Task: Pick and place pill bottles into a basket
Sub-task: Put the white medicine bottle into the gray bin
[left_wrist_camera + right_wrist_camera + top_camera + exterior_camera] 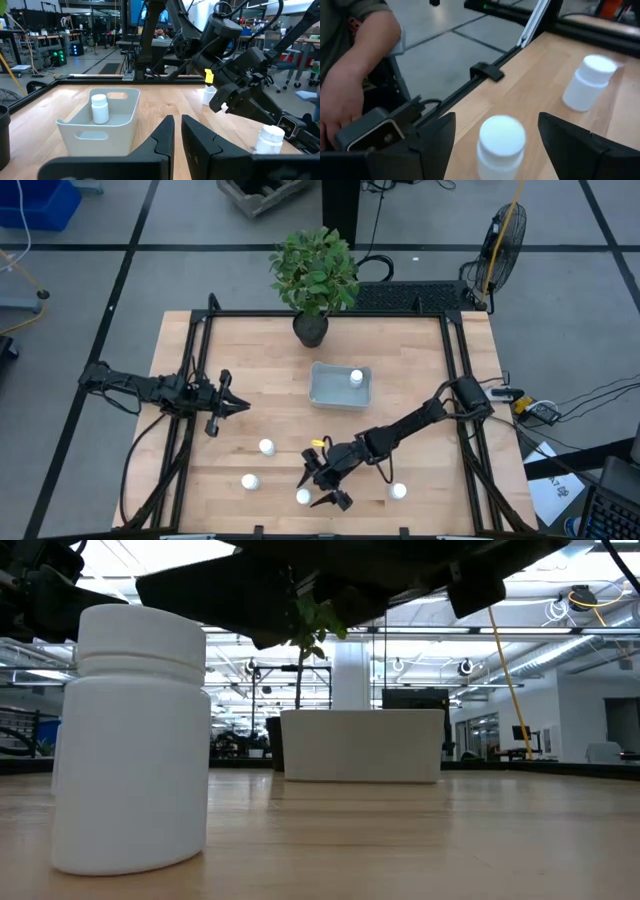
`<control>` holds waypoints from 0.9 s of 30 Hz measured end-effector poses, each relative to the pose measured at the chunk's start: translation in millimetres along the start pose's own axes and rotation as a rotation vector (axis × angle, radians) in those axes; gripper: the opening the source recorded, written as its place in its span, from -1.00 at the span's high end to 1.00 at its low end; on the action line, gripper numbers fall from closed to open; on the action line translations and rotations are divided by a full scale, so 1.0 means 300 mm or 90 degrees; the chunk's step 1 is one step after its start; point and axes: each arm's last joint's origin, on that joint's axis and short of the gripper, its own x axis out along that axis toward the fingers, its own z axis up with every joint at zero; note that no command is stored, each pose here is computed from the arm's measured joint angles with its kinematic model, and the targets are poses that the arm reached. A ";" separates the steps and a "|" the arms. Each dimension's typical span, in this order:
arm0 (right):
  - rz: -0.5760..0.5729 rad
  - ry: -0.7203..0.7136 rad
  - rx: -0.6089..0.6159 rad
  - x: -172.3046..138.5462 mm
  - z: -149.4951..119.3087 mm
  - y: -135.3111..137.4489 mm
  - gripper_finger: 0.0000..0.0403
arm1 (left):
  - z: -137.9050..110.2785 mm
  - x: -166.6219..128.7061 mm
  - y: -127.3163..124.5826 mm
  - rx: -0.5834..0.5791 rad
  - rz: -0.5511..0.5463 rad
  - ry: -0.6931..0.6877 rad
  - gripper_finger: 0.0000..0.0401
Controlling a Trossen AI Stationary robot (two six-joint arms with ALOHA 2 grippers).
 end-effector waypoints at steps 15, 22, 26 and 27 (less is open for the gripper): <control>0.064 -0.006 0.087 0.069 -0.086 -0.051 -0.31 | 0.000 0.000 0.000 0.000 0.000 0.000 0.81; 0.062 0.001 0.091 0.068 -0.092 -0.058 -0.30 | 0.000 0.000 0.000 0.000 0.000 0.000 0.81; 0.069 0.001 0.098 0.066 -0.093 -0.063 -0.29 | 0.000 0.000 0.000 0.000 0.000 0.000 0.81; 0.073 0.002 0.102 0.065 -0.094 -0.065 -0.28 | 0.000 0.000 0.000 0.000 0.000 0.000 0.81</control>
